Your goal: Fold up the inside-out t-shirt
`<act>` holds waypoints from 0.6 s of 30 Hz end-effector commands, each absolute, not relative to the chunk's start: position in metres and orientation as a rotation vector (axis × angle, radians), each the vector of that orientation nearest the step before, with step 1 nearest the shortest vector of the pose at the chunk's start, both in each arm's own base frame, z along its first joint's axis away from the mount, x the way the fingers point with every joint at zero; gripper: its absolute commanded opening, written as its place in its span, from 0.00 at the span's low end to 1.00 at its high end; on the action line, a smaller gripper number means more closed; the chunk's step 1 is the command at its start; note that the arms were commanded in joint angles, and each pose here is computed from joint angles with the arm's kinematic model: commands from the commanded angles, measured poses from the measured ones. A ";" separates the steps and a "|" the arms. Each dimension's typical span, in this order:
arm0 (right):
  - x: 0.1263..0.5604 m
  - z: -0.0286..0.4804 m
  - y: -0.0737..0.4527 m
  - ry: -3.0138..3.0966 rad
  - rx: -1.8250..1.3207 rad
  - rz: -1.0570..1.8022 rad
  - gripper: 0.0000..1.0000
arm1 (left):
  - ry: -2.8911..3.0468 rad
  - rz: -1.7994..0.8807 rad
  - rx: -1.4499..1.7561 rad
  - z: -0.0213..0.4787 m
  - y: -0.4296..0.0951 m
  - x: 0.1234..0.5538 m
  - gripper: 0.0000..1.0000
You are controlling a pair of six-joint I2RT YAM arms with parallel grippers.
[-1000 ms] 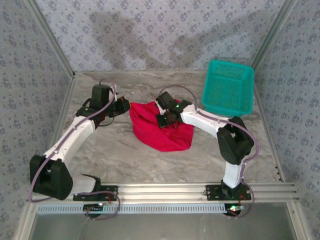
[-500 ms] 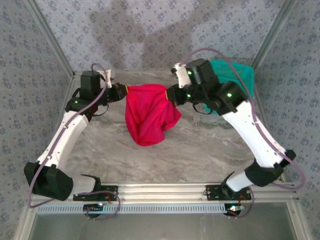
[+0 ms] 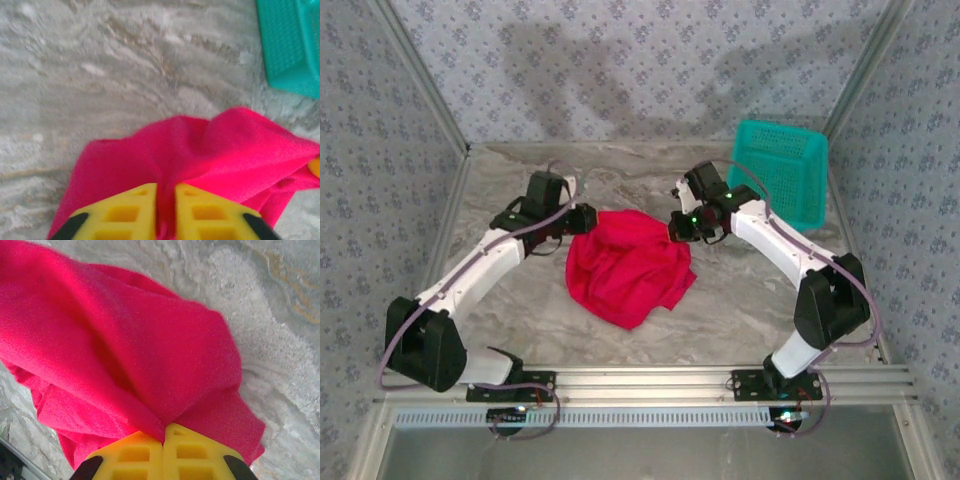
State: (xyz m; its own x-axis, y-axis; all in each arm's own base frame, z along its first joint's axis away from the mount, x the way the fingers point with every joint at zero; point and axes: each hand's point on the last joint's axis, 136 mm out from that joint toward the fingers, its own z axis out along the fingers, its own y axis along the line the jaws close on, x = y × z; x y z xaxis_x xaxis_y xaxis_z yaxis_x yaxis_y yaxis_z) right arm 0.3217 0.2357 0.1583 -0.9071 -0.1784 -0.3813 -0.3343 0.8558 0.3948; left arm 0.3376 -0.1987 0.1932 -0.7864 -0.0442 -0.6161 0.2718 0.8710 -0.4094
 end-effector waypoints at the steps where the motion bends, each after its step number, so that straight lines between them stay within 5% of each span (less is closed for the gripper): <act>1: 0.328 0.186 0.246 2.569 -0.424 0.744 0.00 | 2.307 -0.560 0.294 0.200 -0.206 0.333 0.38; 7: 0.325 0.187 0.243 2.572 -0.423 0.736 0.00 | 2.229 -0.545 0.479 0.195 -0.226 0.298 0.52; 18: 0.324 0.193 0.245 2.553 -0.419 0.744 0.00 | 2.528 -0.380 0.302 0.119 -0.211 0.306 0.39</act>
State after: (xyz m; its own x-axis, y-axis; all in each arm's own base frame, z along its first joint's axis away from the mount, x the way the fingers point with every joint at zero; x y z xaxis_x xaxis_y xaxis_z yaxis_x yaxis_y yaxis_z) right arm 0.3287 0.2439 0.1840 -0.8671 -0.1588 -0.4722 -0.3807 0.8225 0.4225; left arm 0.2970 -0.2232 0.1272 -0.7936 0.1662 -0.5853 0.3766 0.8897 -0.2580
